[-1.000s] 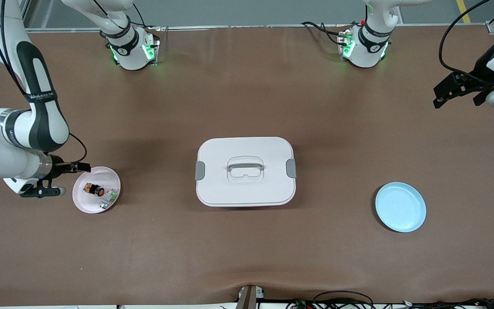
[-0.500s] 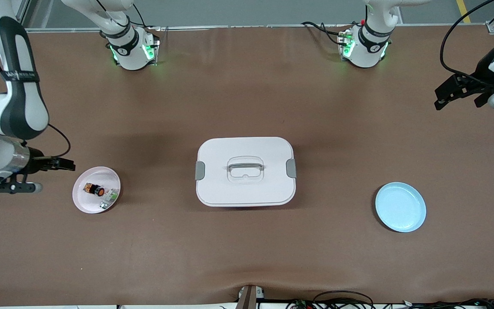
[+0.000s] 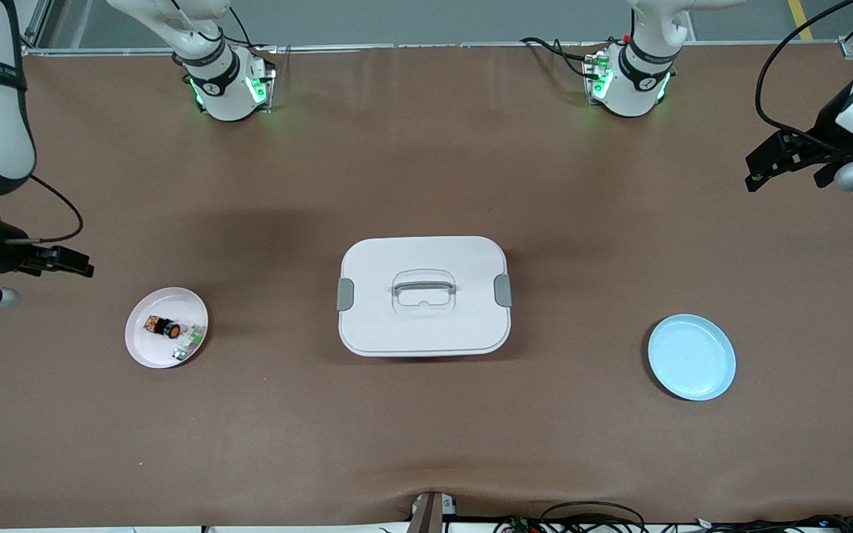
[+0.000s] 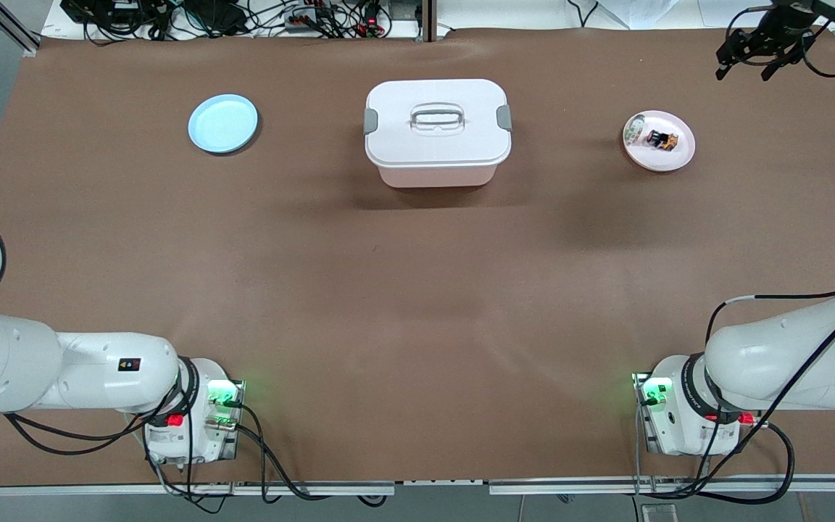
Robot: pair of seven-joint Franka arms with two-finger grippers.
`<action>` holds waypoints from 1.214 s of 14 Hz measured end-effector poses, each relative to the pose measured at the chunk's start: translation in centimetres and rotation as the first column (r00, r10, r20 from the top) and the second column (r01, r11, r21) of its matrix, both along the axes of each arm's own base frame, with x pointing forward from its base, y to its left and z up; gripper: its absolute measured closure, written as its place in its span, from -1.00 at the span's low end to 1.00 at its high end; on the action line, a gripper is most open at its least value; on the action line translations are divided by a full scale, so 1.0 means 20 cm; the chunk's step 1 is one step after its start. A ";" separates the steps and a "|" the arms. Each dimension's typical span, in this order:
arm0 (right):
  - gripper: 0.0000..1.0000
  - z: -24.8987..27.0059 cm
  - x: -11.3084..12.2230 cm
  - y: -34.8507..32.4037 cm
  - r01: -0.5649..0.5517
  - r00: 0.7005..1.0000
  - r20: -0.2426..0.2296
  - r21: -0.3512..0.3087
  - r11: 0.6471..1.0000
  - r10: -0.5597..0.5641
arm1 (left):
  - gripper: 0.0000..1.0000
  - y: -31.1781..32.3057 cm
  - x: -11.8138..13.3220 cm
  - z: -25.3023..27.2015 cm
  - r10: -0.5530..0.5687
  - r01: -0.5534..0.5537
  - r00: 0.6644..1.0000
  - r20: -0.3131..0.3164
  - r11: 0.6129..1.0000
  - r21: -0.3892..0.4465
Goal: Transfer orange switch to right arm and place
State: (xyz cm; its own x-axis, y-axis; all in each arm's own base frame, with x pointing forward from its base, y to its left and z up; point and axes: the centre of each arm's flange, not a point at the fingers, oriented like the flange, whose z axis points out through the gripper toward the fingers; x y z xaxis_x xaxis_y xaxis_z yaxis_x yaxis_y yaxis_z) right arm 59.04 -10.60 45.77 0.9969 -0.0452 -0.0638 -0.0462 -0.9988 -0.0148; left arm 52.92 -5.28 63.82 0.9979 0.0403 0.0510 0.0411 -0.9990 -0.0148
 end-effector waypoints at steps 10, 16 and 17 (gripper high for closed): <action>-1.00 0.50 -0.26 0.19 0.101 0.993 0.053 0.005 0.995 -0.101 | -1.00 -0.01 0.01 0.01 -0.003 0.003 1.000 0.008 1.000 -0.001; -1.00 0.64 -0.47 0.21 0.102 0.989 0.103 0.009 0.995 -0.103 | -1.00 -0.01 0.02 0.02 -0.002 0.002 1.000 0.011 1.000 -0.002; -1.00 0.68 -0.50 0.21 0.102 0.988 0.119 0.010 0.995 -0.103 | -1.00 0.00 0.02 0.02 -0.001 0.001 1.000 0.012 1.000 -0.002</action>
